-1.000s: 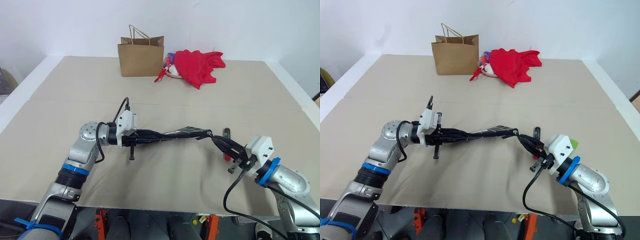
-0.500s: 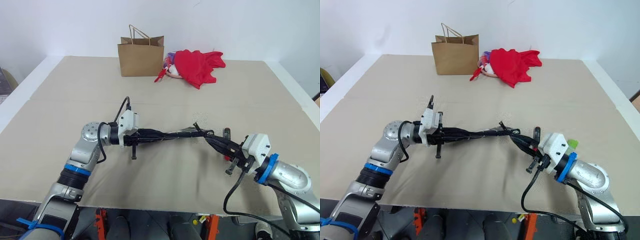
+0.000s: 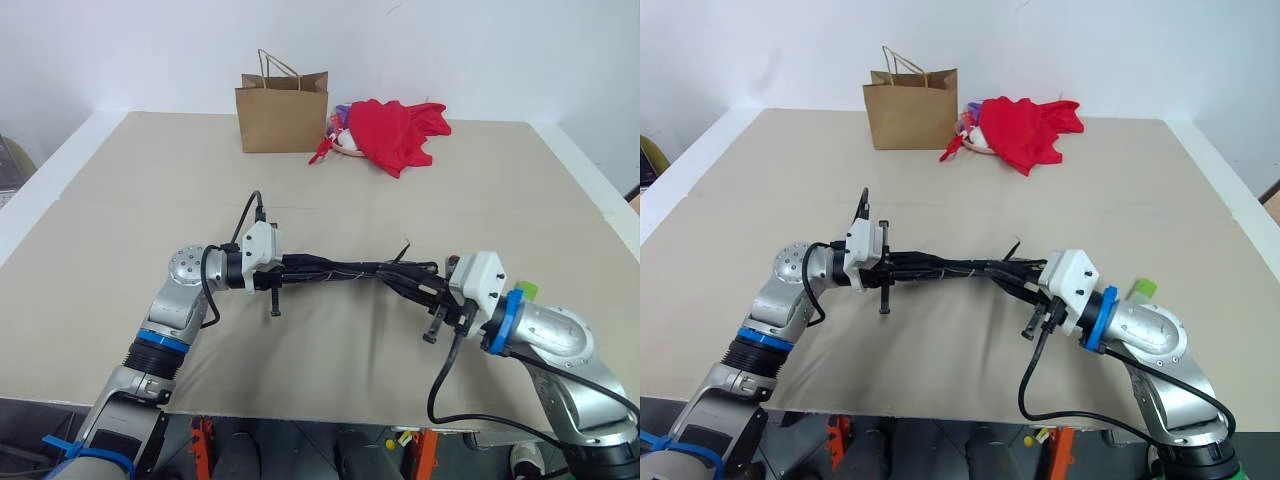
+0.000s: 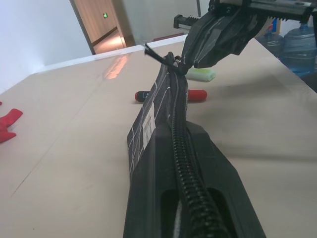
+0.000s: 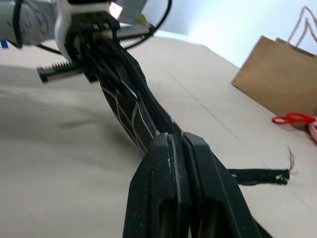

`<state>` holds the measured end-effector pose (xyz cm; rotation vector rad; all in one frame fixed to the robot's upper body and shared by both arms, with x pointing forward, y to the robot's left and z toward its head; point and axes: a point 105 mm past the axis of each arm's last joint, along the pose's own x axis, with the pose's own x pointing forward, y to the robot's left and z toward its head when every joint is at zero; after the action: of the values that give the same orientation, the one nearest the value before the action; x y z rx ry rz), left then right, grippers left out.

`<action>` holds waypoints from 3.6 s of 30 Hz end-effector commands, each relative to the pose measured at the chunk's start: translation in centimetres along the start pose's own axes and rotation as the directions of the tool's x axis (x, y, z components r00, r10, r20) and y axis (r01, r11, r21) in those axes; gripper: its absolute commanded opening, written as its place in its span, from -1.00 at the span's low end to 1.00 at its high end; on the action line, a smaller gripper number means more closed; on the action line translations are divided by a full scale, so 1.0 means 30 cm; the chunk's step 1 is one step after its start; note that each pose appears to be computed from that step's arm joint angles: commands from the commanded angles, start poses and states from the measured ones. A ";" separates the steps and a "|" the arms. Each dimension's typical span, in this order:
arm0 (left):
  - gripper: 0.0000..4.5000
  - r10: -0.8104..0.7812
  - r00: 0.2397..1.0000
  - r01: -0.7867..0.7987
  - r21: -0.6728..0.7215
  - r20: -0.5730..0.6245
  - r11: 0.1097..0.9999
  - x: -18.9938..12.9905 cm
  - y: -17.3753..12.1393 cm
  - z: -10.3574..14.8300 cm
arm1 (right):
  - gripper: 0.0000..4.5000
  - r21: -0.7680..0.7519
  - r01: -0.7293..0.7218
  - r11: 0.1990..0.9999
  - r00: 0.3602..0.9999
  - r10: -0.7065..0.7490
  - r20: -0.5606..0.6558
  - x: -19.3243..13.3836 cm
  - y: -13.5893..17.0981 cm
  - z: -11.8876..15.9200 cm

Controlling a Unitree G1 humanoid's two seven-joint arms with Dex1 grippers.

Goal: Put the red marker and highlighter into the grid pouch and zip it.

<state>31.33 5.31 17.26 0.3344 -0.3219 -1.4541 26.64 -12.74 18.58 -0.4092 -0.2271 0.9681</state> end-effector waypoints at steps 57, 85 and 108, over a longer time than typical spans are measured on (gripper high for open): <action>-1.00 0.071 0.996 -0.077 0.120 0.055 0.990 0.042 0.036 0.036 | 0.48 0.147 0.028 0.989 0.998 -0.036 0.053 0.081 -0.002 0.086; -1.00 0.086 0.996 -0.090 0.149 0.027 0.985 0.017 0.058 0.034 | 0.98 0.206 0.830 0.518 0.547 -0.685 -0.481 -0.296 -0.067 -0.355; -1.00 0.099 0.995 -0.102 0.150 0.025 0.983 0.012 0.051 0.031 | -0.03 0.204 0.836 0.509 0.527 -0.643 -0.555 -0.238 -0.039 -0.420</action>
<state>32.64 4.81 17.39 0.3970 -0.3944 -1.3554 28.33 -21.64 8.85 -0.0333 0.1696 0.0234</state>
